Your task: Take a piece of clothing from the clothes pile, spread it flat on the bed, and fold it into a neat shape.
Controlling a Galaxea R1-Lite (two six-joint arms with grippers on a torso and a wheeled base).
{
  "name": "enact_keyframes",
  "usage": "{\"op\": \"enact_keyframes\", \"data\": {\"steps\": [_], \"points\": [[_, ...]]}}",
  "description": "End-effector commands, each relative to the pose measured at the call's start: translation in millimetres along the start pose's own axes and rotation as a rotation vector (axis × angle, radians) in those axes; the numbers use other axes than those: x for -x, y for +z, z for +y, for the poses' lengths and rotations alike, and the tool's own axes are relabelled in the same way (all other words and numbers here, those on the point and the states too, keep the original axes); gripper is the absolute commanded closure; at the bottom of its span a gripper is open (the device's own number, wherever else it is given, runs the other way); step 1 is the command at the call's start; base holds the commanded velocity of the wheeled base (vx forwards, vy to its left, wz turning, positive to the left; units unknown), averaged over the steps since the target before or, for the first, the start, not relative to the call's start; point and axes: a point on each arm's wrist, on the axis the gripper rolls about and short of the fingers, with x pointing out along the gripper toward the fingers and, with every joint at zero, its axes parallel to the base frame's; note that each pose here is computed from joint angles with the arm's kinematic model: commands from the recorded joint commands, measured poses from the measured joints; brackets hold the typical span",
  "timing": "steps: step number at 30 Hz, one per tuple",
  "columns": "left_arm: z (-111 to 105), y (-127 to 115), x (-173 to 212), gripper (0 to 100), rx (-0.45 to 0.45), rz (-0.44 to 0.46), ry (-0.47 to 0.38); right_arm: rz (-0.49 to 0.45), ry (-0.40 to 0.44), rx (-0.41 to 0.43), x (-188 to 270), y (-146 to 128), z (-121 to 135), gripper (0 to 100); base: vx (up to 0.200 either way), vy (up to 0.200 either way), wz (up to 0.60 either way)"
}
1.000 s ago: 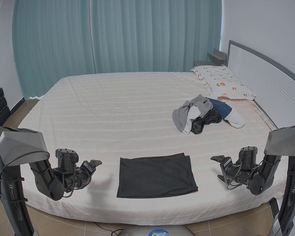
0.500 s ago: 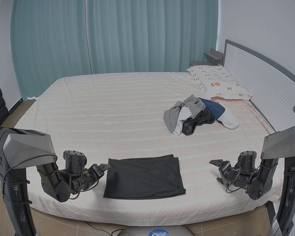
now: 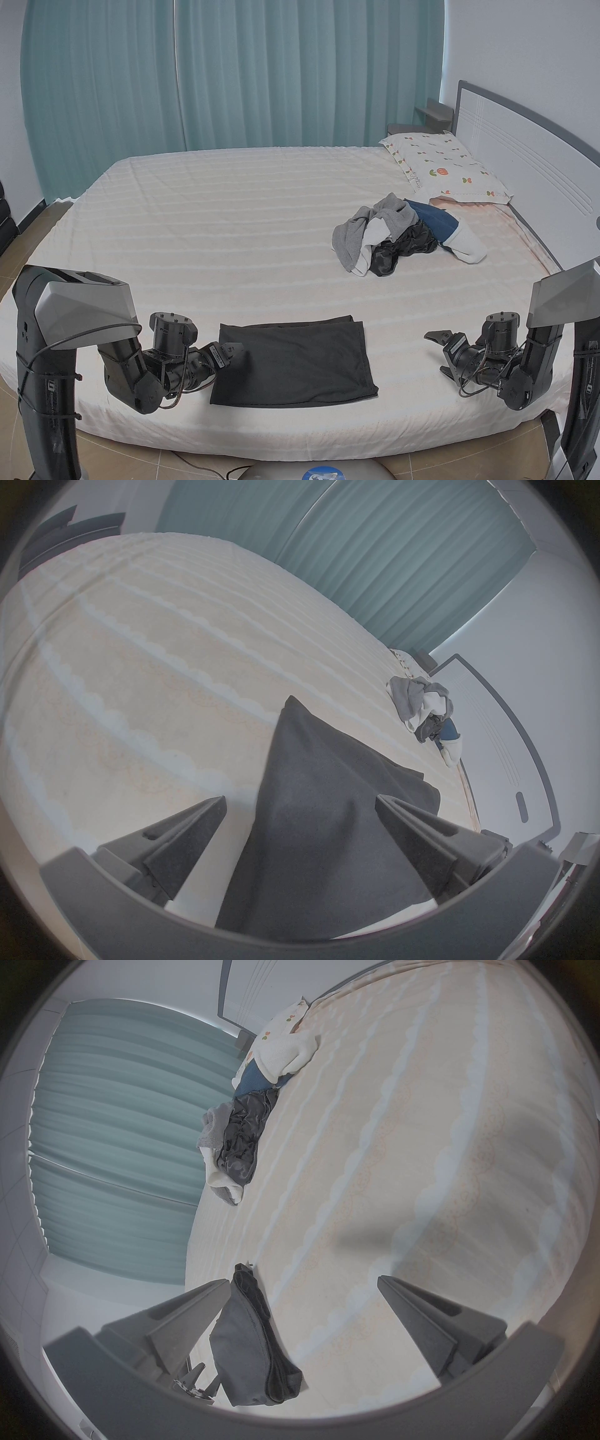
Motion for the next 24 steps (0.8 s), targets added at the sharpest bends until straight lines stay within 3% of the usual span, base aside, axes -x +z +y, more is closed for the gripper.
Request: {"op": "enact_keyframes", "data": {"steps": [1, 24], "points": [[0.2, -4.0, -7.0, 0, -0.005, 0.01, 0.0, 0.003, -0.004, 0.0, -0.7, -0.6, -1.3, 0, 0.0, 0.0, 0.0], [-0.7, -11.0, -14.9, 0, -0.037, -0.007, -0.024, 0.006, -0.008, 0.017, -1.4, -1.5, -2.2, 0, 0.0, 0.0, 0.0]]}}
